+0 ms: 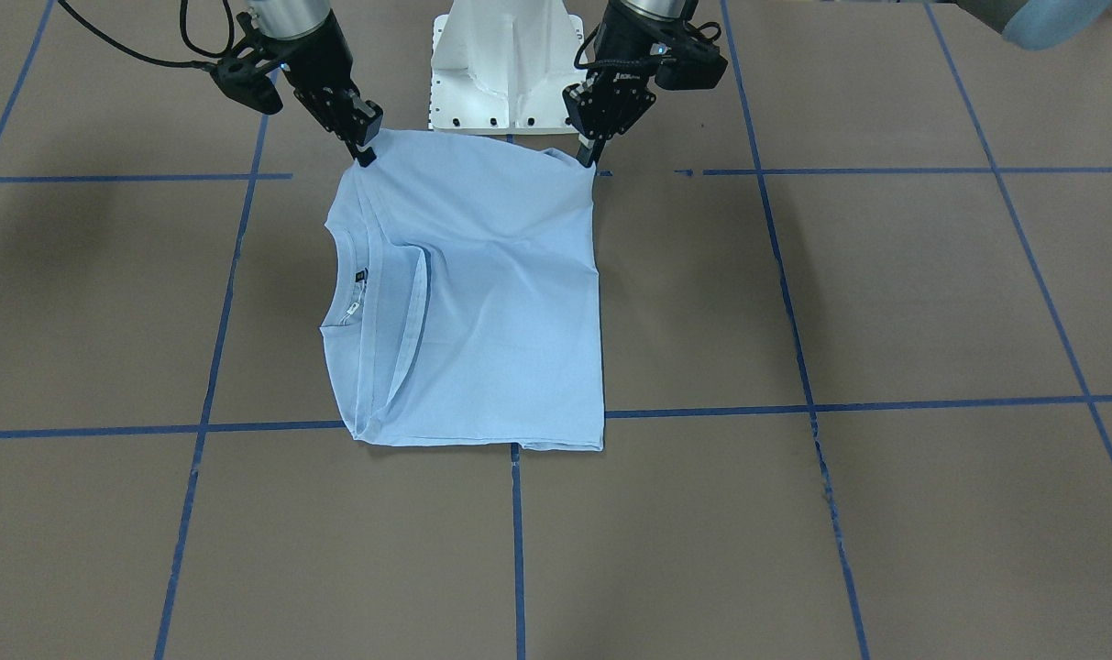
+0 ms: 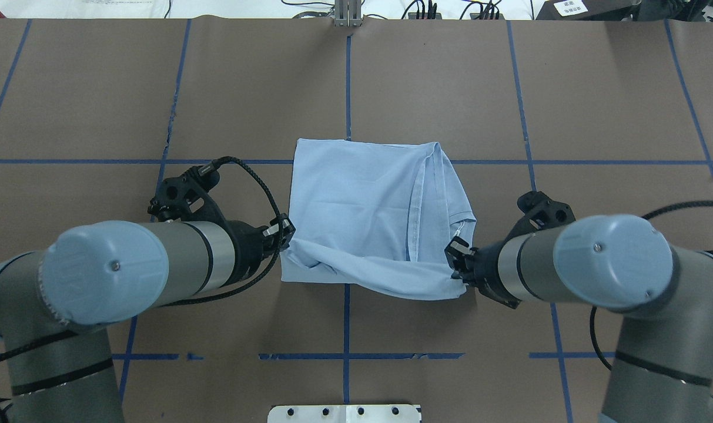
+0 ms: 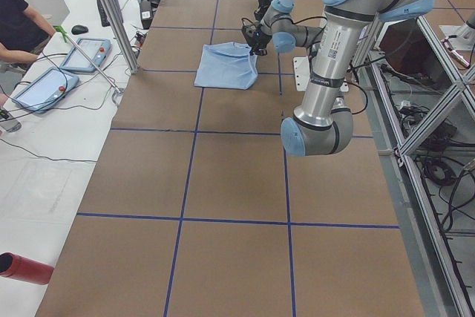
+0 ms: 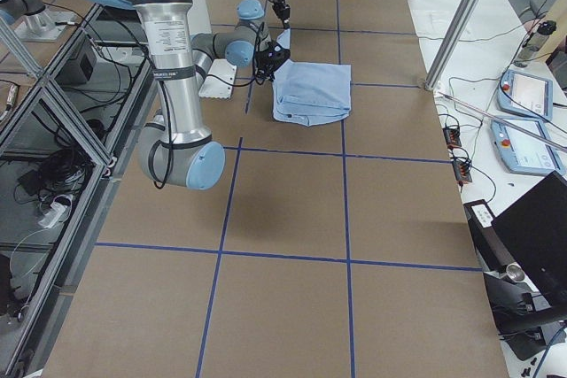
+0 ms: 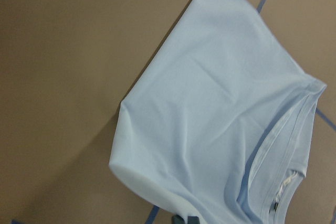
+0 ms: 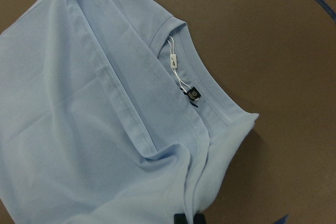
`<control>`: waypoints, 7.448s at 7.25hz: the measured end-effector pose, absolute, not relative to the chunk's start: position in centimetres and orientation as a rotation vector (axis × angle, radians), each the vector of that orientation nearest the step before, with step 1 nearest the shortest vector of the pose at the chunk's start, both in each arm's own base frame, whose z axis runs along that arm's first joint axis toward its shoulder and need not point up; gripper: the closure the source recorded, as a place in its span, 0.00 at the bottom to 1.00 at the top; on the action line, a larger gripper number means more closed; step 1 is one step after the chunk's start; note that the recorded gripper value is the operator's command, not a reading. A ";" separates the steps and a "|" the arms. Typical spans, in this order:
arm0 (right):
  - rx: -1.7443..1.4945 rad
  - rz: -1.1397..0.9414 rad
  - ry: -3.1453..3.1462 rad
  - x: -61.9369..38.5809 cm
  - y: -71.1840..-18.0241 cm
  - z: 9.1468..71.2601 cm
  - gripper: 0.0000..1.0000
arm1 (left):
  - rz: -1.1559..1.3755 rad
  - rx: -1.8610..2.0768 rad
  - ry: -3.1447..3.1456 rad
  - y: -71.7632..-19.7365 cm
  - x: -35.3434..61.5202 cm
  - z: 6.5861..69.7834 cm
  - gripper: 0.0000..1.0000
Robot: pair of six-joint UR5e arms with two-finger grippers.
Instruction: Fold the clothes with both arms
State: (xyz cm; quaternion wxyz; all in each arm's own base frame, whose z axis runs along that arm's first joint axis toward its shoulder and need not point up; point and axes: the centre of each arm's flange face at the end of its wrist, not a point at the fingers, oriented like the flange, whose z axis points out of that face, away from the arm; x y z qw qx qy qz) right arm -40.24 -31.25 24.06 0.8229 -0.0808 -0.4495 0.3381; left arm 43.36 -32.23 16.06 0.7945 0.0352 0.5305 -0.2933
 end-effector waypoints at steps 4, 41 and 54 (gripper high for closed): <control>-0.153 0.746 -0.921 -41.8 -39.9 24.3 1.00 | -0.654 0.173 1.082 -39.2 45.2 16.3 1.00; 0.061 0.062 -0.767 0.4 -57.8 57.7 0.00 | 0.155 0.369 0.816 -58.9 -3.6 58.1 0.00; -0.060 0.102 -0.697 1.0 -52.3 62.4 0.00 | 0.044 0.028 0.763 -45.2 -6.6 62.6 0.00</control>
